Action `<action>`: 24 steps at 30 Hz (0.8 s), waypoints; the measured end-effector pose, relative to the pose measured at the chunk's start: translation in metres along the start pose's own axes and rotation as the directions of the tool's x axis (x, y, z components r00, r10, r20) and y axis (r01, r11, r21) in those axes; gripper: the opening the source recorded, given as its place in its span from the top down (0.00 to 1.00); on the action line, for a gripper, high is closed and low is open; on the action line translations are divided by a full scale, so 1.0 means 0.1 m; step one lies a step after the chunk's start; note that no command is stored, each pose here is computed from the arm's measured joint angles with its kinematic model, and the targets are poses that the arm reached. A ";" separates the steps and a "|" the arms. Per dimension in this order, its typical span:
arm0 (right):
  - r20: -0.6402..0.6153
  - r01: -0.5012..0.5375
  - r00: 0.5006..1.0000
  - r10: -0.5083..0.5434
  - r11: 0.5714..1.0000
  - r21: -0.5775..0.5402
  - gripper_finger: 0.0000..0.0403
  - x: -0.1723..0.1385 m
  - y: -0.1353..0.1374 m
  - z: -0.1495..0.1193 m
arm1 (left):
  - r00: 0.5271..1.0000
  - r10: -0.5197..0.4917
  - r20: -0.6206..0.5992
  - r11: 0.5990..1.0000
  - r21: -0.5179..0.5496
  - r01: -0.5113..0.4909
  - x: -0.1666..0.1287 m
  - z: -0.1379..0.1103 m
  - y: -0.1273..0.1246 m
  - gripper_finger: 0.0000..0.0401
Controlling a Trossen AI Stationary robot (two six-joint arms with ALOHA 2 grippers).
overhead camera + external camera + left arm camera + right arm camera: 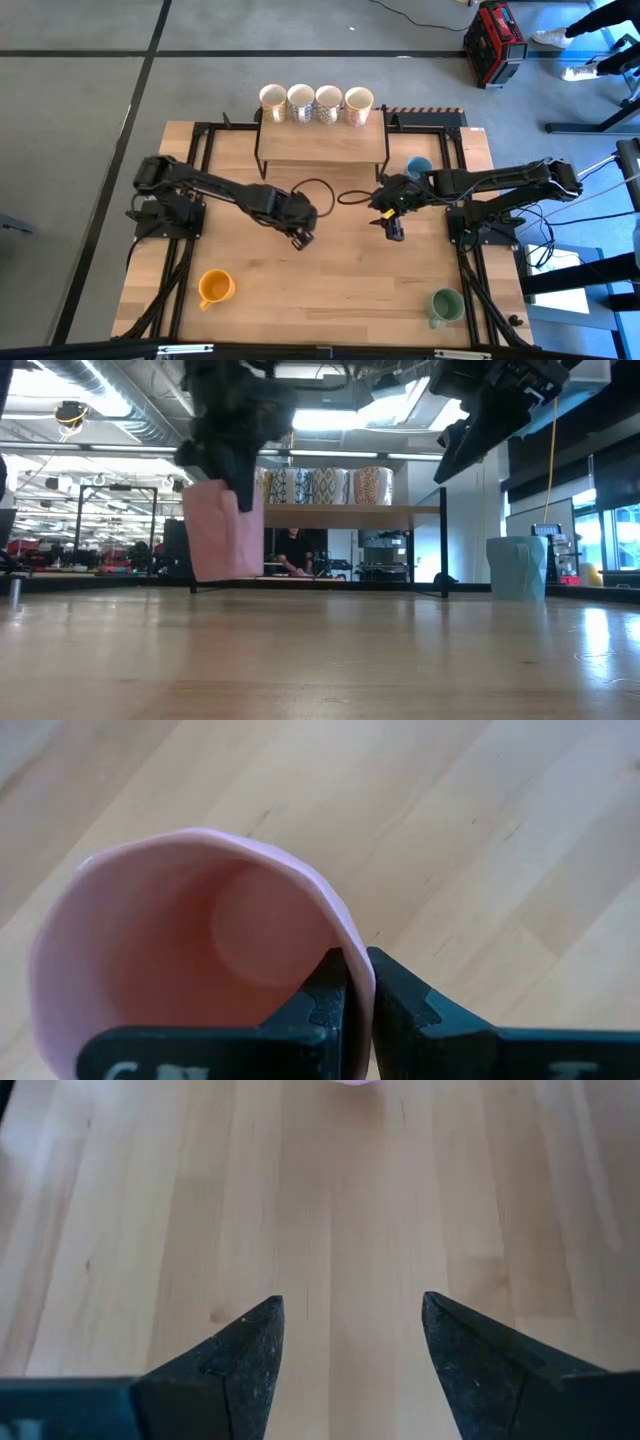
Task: Place coffee mugs
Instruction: Put the pink mug on the shelf
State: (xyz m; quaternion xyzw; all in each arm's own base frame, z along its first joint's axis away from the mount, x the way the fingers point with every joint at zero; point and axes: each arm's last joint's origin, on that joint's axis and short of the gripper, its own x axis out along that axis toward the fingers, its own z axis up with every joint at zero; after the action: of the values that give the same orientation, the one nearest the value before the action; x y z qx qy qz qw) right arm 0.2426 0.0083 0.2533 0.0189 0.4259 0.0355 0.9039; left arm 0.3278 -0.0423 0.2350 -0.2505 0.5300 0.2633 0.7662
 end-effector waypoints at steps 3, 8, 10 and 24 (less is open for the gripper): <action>-0.021 0.000 1.000 0.000 1.000 -0.009 0.43 0.00 0.00 -0.02 | 1.000 0.016 -0.016 1.000 0.018 -0.016 0.11 0.01 -0.11 0.95; -0.033 0.000 0.999 -0.001 0.999 -0.036 0.43 0.00 0.00 -0.03 | 0.998 0.026 -0.050 0.999 0.027 -0.024 0.25 -0.02 -0.21 0.95; -0.033 0.000 0.999 -0.001 0.999 -0.051 0.43 0.00 0.00 -0.03 | 0.998 0.027 -0.053 0.999 0.026 -0.026 0.28 -0.02 -0.22 0.94; -0.034 -0.002 0.999 -0.001 0.997 -0.083 0.43 0.00 0.00 -0.03 | 0.998 0.013 -0.057 1.000 0.001 -0.013 0.29 -0.02 -0.24 0.80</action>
State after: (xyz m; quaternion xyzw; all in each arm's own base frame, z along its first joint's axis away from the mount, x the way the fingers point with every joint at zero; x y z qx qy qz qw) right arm 0.2399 0.0080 0.2513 -0.0190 0.4395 0.0537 0.8964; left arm 0.3511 -0.0569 0.2097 -0.2542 0.5531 0.2611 0.7492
